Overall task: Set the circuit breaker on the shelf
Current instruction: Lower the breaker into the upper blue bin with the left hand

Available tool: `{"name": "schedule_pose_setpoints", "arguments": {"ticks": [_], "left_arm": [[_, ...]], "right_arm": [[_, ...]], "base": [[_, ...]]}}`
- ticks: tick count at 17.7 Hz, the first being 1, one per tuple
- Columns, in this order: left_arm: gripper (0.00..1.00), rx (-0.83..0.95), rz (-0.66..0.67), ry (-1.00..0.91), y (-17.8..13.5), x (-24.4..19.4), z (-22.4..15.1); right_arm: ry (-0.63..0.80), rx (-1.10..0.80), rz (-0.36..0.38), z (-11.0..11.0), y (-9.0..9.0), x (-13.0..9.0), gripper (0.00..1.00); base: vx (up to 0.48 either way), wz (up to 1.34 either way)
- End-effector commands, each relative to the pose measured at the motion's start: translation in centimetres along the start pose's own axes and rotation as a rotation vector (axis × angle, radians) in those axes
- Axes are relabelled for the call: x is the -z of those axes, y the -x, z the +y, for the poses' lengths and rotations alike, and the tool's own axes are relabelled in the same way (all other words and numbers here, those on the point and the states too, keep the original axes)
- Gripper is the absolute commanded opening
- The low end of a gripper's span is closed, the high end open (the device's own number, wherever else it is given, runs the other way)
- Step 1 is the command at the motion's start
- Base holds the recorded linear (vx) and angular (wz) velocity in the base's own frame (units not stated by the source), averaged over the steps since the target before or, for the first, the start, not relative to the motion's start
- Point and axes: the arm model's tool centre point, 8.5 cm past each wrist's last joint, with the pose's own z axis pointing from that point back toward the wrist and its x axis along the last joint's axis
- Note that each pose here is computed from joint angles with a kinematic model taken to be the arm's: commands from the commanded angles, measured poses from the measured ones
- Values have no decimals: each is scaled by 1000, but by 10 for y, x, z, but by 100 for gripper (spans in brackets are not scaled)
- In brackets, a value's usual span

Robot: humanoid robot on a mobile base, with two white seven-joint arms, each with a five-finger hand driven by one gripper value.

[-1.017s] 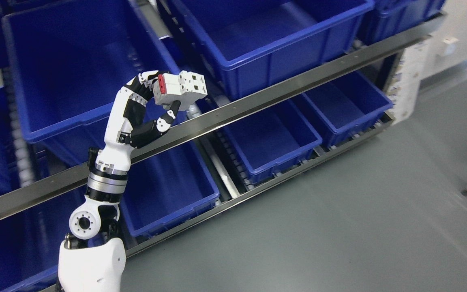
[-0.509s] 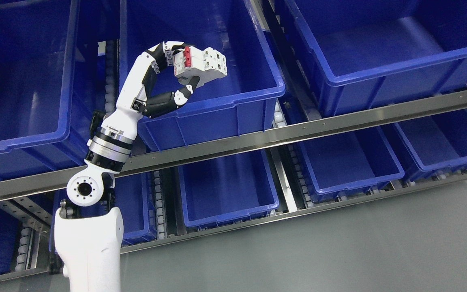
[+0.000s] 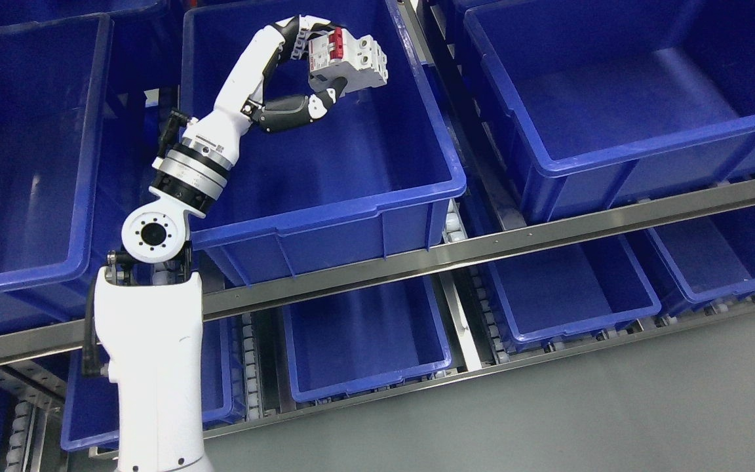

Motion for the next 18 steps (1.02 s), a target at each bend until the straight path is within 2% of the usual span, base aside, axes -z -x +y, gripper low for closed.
{"name": "schedule_pose_setpoints", "arguments": {"ticks": [1, 3, 6, 8, 13, 18], "left_arm": [[13, 21, 169, 126, 49, 16, -13], [14, 65, 221, 135, 59, 17, -3], [14, 126, 320, 125, 85, 7, 44], [14, 134, 370, 123, 100, -3, 57], [14, 162, 490, 167, 131, -14, 59], [15, 145, 560, 203, 147, 1, 55]], "right_arm": [[18, -2, -2, -11, -1, 0, 100], [18, -2, -2, -11, -1, 0, 100], [18, -2, -2, -11, -1, 0, 100], [18, -2, -2, -11, -1, 0, 100], [18, -2, -2, -11, -1, 0, 100], [18, -2, -2, -11, -1, 0, 100]], "base": [[103, -69], [83, -106], [63, -84], [54, -80], [39, -83], [28, -23]]}}
